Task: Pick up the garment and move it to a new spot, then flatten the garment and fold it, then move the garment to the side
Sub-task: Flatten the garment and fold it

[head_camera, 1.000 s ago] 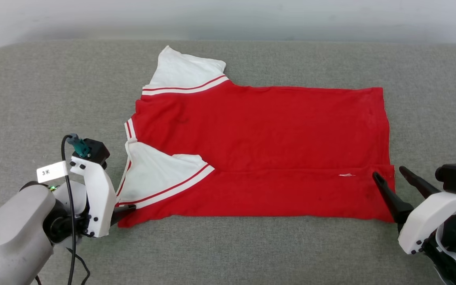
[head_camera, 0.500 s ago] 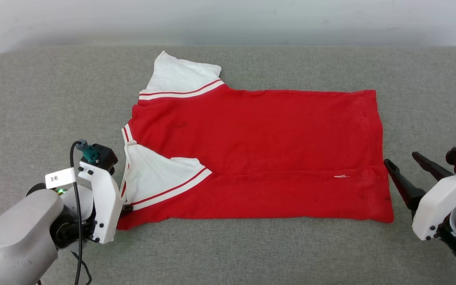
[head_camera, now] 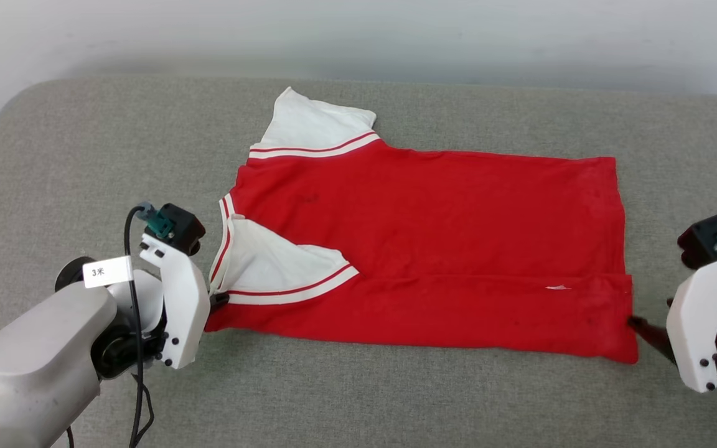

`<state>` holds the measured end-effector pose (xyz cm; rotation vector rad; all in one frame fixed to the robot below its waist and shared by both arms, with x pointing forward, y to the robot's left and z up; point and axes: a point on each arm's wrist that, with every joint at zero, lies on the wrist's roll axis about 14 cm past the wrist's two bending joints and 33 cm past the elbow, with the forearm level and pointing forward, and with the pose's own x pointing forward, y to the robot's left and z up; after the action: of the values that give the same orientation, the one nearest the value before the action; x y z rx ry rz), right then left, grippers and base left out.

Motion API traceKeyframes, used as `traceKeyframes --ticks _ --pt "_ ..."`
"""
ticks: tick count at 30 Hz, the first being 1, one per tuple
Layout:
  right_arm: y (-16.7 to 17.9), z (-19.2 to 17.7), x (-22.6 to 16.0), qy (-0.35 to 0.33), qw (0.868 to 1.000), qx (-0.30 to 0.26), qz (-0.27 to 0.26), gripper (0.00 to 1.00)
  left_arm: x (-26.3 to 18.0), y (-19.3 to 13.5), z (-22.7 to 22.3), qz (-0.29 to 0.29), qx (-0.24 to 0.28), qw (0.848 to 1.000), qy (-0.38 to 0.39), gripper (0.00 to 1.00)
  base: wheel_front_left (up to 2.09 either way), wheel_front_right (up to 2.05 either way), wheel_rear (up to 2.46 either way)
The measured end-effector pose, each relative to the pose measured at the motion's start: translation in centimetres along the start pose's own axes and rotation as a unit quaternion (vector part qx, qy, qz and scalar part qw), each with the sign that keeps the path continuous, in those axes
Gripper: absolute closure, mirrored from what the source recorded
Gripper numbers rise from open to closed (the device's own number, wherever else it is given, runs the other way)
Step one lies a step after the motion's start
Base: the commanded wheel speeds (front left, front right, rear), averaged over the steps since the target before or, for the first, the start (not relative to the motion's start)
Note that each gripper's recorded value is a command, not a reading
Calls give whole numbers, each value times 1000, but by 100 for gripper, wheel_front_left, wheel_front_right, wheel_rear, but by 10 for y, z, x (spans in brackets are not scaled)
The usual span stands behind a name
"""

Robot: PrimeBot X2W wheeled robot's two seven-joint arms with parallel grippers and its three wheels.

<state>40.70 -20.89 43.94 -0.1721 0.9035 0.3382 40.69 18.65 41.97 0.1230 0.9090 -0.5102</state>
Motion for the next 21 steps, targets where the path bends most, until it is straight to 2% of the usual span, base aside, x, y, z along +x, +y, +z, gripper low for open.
traceKeyframes --ticks 7,17,18,19,20,21 --pt "6 -31 24 78 997 3 12 0 6 3 4 0 5 1000 -6 100 0 0 0" --pt "17 -59 59 120 992 3 25 0 18 10 -2 1 7 1000 0 100 0 0 0" --pt "17 -57 60 115 993 5 27 7 18 11 -3 1 7 1000 0 100 0 0 0" --pt "18 -56 60 109 994 6 28 89 18 11 -4 1 6 1000 2 100 0 0 0" --pt "18 -55 60 104 994 5 28 100 18 10 -5 0 7 1000 2 100 0 0 0" --pt "18 -52 59 96 995 4 29 100 18 10 -5 1 8 1000 2 100 0 0 0"
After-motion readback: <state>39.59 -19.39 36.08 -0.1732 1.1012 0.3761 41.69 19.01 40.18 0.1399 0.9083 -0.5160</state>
